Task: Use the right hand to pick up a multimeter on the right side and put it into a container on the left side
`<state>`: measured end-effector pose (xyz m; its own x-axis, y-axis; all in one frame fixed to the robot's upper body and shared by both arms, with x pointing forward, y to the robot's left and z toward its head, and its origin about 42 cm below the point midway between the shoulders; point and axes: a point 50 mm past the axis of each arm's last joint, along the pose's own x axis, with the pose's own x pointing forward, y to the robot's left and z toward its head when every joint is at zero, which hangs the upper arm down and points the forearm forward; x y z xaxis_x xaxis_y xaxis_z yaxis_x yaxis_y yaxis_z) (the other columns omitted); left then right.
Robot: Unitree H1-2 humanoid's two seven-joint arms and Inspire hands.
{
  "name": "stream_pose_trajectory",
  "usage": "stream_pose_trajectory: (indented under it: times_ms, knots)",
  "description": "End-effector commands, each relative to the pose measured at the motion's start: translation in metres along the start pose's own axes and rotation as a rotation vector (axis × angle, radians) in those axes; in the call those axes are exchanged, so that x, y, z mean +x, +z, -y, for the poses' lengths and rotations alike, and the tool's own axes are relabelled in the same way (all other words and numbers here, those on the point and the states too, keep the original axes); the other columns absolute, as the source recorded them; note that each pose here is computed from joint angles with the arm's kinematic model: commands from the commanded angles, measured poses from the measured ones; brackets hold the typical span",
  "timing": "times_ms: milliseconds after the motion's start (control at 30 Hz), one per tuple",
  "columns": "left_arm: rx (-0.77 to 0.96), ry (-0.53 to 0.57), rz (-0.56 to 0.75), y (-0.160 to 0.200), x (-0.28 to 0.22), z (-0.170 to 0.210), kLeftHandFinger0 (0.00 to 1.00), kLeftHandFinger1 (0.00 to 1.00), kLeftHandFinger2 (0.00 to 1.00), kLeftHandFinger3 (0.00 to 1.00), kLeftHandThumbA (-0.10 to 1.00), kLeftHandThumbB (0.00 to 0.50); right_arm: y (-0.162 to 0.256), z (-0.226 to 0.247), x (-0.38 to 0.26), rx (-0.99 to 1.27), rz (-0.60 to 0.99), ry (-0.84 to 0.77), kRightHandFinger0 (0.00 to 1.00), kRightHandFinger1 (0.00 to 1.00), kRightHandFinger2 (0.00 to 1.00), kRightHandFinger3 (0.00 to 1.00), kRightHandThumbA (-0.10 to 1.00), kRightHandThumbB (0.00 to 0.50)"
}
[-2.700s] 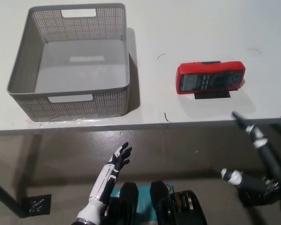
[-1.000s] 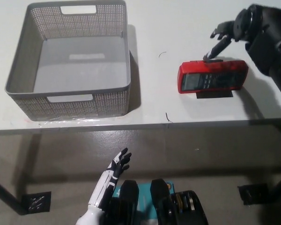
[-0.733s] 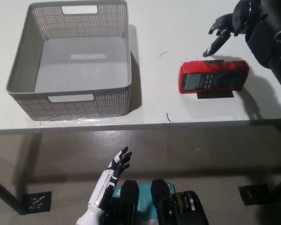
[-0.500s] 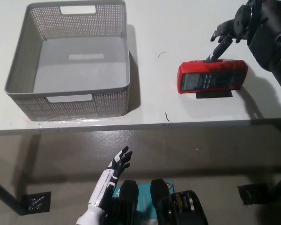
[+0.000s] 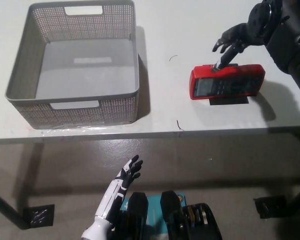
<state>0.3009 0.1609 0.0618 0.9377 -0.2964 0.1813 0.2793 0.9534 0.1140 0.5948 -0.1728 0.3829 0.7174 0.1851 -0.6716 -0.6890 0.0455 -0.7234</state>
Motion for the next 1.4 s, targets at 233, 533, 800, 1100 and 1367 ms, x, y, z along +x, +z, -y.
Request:
stream_pose_trajectory:
  times_ms: [233, 533, 800, 1100, 1367]
  knots:
    - [-0.006, -0.018, 0.082, 0.013, 0.008, -0.002, 1.00, 1.00, 1.00, 1.00, 1.00, 0.437, 0.004, -0.010, 0.005, -0.087, -0.006, 0.064, 1.00, 1.00, 1.00, 1.00, 0.67, 0.500]
    - [-0.001, -0.016, 0.088, 0.014, 0.010, -0.004, 1.00, 1.00, 1.00, 1.00, 1.00, 0.444, -0.023, -0.054, 0.039, -0.174, -0.144, 0.056, 1.00, 1.00, 1.00, 1.00, 0.73, 0.500]
    - [0.006, -0.020, 0.095, 0.016, 0.013, -0.005, 1.00, 1.00, 1.00, 1.00, 1.00, 0.455, -0.045, -0.092, 0.062, -0.191, -0.247, 0.009, 1.00, 1.00, 1.00, 1.00, 0.60, 0.500]
    - [0.005, -0.024, 0.106, 0.019, 0.018, -0.004, 1.00, 1.00, 1.00, 1.00, 1.00, 0.462, -0.063, -0.123, 0.080, -0.150, -0.226, -0.289, 1.00, 1.00, 1.00, 0.97, 0.05, 0.336]
    - [0.012, -0.026, 0.113, 0.020, 0.020, -0.006, 1.00, 1.00, 1.00, 1.00, 1.00, 0.466, -0.073, -0.122, 0.077, -0.002, -0.091, -0.586, 0.02, 0.12, 0.26, 0.52, -0.10, 0.203]
